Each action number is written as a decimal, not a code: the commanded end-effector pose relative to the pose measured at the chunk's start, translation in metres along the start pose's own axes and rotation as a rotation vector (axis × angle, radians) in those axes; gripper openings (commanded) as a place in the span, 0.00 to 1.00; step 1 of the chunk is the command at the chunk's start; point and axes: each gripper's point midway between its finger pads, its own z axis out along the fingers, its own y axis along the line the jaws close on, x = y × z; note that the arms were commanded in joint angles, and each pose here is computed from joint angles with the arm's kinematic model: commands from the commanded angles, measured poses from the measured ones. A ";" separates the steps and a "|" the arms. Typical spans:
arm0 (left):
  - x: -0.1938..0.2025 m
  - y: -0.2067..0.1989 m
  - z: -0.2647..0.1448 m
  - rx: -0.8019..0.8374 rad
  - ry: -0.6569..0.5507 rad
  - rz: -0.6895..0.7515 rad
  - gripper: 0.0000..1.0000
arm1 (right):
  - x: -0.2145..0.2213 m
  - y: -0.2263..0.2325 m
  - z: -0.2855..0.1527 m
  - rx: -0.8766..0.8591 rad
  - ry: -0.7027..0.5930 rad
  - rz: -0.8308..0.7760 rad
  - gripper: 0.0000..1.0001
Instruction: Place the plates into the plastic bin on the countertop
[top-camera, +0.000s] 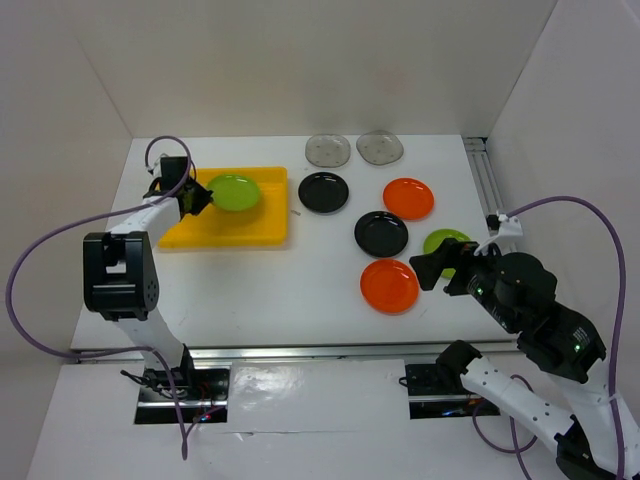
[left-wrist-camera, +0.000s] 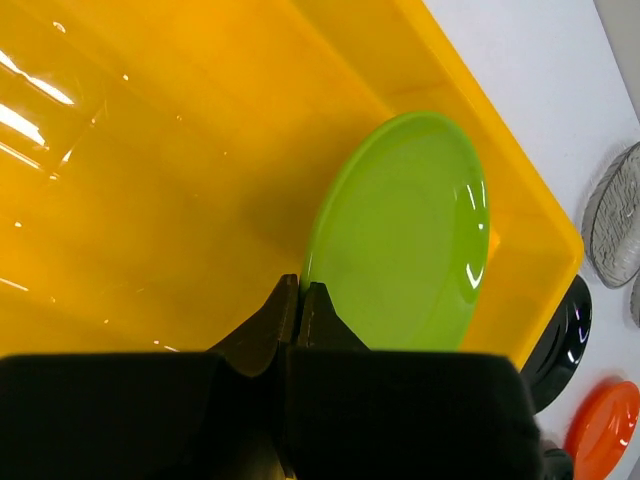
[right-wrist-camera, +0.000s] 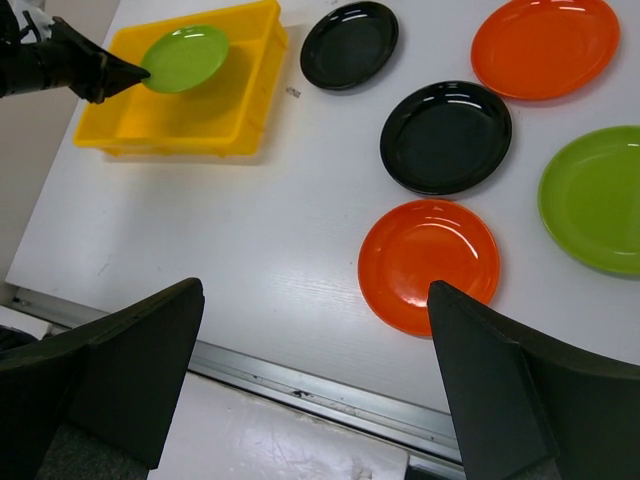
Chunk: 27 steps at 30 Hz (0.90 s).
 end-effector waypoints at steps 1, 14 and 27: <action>-0.030 -0.025 0.000 0.070 -0.065 -0.006 0.00 | -0.003 0.004 0.000 -0.022 -0.019 0.003 1.00; -0.027 -0.018 -0.021 0.076 -0.090 -0.056 0.82 | 0.001 0.005 0.007 -0.020 0.002 -0.002 1.00; 0.157 -0.143 -0.167 0.610 0.079 0.268 1.00 | -0.023 -0.001 0.004 0.051 -0.058 0.025 1.00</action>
